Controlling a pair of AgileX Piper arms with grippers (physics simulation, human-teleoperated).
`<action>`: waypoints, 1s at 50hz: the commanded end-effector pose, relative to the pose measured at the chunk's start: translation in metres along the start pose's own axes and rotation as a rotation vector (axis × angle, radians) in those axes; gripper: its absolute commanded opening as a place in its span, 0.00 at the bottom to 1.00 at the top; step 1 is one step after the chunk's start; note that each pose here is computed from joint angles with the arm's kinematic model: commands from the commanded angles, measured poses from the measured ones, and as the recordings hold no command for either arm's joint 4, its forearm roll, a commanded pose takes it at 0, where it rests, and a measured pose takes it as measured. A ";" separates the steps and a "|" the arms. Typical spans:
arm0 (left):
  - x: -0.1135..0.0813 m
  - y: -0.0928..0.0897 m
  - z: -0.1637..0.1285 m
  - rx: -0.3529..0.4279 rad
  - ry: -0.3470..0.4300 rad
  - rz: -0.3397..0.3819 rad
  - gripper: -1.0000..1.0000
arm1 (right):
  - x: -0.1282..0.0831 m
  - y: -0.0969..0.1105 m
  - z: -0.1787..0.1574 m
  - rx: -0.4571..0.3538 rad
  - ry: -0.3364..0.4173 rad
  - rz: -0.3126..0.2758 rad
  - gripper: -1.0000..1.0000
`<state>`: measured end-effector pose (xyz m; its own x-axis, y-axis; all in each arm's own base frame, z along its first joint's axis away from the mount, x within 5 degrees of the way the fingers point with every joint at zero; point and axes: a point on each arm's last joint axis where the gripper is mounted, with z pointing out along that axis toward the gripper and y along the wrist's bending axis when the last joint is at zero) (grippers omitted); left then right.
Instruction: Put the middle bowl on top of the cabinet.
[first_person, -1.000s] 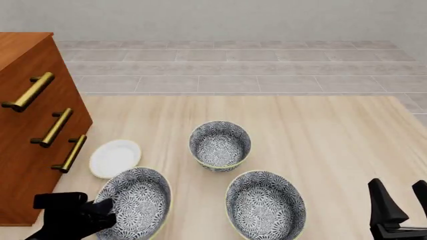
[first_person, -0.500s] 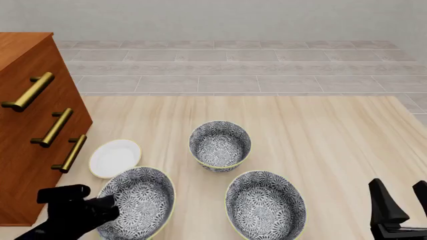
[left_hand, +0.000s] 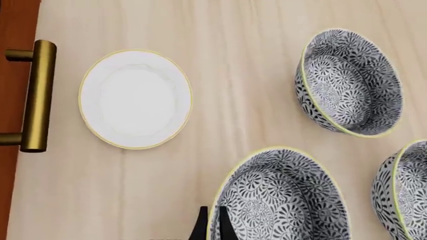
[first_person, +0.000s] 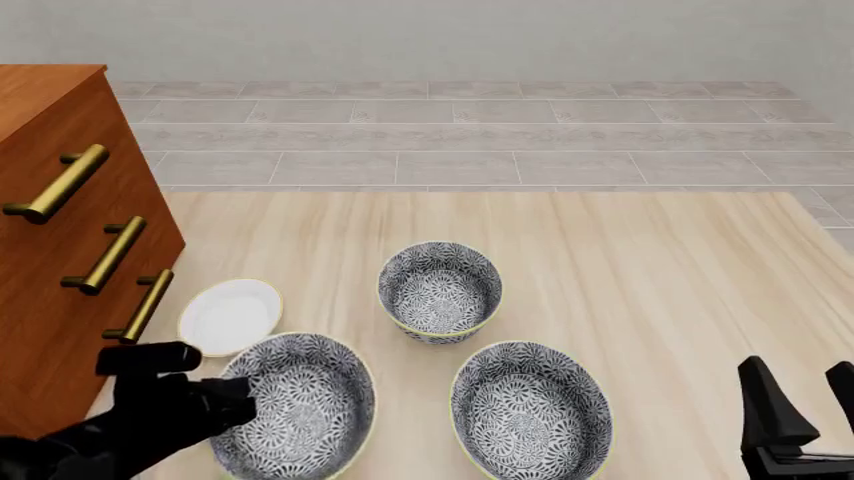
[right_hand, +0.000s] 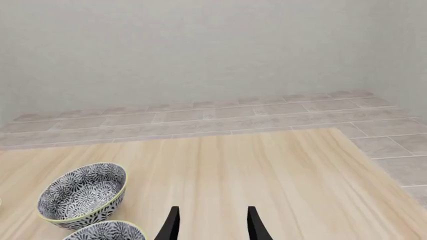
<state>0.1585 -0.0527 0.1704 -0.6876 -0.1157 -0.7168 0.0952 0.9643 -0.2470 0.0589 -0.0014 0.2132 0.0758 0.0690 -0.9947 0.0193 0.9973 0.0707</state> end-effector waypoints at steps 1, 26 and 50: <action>-0.011 -0.015 -0.014 0.049 0.013 -0.003 0.00 | 0.000 0.000 0.000 0.001 0.001 0.004 1.00; -0.056 -0.031 -0.046 0.069 -0.040 -0.005 0.00 | 0.000 0.000 0.002 -0.003 0.007 0.000 1.00; -0.103 -0.040 -0.063 0.036 -0.047 0.006 0.00 | 0.000 0.000 0.001 0.001 0.004 0.000 1.00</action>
<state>0.1713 -0.0647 0.2795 -0.6442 -0.1237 -0.7547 0.1383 0.9517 -0.2741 0.0601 -0.0014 0.2133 0.0707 0.0695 -0.9951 0.0186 0.9973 0.0710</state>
